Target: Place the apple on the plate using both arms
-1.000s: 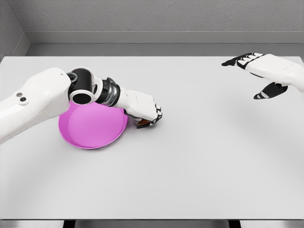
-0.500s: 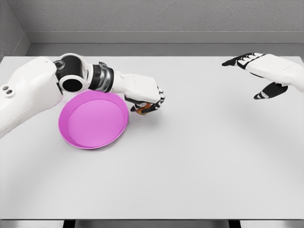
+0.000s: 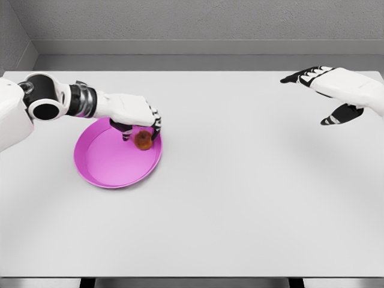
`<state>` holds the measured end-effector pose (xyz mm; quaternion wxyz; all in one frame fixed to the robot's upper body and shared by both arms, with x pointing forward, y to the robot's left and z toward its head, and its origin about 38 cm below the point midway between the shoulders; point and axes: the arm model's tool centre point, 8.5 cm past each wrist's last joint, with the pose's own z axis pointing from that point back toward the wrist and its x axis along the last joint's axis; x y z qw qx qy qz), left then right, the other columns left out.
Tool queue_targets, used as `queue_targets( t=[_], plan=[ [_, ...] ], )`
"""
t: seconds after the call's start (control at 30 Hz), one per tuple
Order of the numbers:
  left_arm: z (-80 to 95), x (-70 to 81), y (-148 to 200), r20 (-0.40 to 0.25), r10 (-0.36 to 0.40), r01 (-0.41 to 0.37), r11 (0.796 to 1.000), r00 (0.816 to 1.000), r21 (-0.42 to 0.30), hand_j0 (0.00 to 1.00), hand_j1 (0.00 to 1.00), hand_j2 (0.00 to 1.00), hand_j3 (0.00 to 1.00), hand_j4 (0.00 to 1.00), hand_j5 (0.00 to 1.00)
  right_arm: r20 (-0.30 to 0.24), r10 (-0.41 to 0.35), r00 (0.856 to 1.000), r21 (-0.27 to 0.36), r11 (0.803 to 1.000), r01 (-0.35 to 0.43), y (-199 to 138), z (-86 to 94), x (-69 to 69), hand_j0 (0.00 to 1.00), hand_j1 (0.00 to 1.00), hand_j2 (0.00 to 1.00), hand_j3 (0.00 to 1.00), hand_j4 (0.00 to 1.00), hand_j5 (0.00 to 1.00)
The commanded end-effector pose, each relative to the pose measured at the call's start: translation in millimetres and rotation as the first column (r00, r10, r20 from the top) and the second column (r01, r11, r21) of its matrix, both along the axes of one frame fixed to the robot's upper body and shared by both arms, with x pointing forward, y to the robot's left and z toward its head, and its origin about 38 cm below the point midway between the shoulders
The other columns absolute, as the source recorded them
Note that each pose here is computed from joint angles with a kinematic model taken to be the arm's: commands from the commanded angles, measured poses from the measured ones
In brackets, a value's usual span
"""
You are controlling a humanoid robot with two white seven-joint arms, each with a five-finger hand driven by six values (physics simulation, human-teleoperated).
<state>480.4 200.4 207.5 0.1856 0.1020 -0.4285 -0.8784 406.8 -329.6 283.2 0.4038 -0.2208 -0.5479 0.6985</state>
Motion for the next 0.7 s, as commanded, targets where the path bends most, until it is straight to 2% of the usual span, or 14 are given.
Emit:
queue_targets(
  t=[0.0,0.07,0.13,0.23,0.37,0.4,0.53,0.6,0.67],
  plan=[
    [3.7,1.4,7,0.002,0.018,-0.018,1.000,1.000,-0.009,1.00,1.00,1.00,1.00,1.00,1.00,0.000,-0.001,1.000,0.001,1.000,0.001,0,0.3,-0.1,1.00,1.00,1.00,1.00,1.00,1.00],
    [8.0,2.1,20,0.010,0.041,-0.041,0.999,0.999,-0.005,1.00,1.00,1.00,1.00,1.00,1.00,0.001,-0.001,1.000,0.001,1.000,0.001,0,0.9,0.1,1.00,1.00,1.00,1.00,1.00,1.00],
    [23.6,5.8,27,0.034,0.070,-0.068,0.996,0.997,-0.061,1.00,1.00,1.00,1.00,1.00,1.00,0.002,-0.001,1.000,0.002,1.000,0.001,0,1.4,0.2,1.00,1.00,1.00,1.00,1.00,1.00],
    [38.5,6.1,46,0.014,0.121,-0.117,0.983,0.993,-0.143,1.00,1.00,1.00,1.00,1.00,1.00,0.001,0.000,1.000,0.003,1.000,0.000,0,0.8,0.2,1.00,1.00,1.00,1.00,1.00,1.00],
    [47.4,1.6,79,-0.040,0.198,-0.202,0.942,0.979,-0.269,1.00,1.00,1.00,1.00,1.00,1.00,0.001,-0.001,1.000,0.001,1.000,0.001,0,0.9,0.1,1.00,1.00,1.00,1.00,1.00,1.00],
    [36.2,-4.3,91,-0.087,0.222,-0.238,0.927,0.971,-0.290,1.00,1.00,1.00,1.00,1.00,1.00,0.001,-0.001,1.000,0.001,1.000,0.001,0,0.9,0.1,1.00,1.00,1.00,1.00,1.00,1.00],
    [39.4,-17.1,139,-0.115,0.321,-0.340,0.859,0.940,-0.381,1.00,1.00,1.00,1.00,1.00,1.00,0.001,-0.001,1.000,0.001,1.000,0.001,0,0.9,0.1,1.00,1.00,1.00,1.00,1.00,1.00],
    [38.4,-20.8,150,-0.128,0.343,-0.365,0.844,0.931,-0.393,1.00,1.00,1.00,1.00,1.00,1.00,0.001,-0.001,1.000,0.001,1.000,0.001,0,0.9,0.1,1.00,1.00,1.00,1.00,1.00,1.00],
    [35.4,-22.6,158,-0.135,0.362,-0.385,0.839,0.922,-0.384,1.00,1.00,1.00,1.00,1.00,1.00,0.000,-0.001,1.000,0.001,1.000,0.001,0,0.3,-0.1,1.00,1.00,1.00,1.00,1.00,1.00]
  ],
)
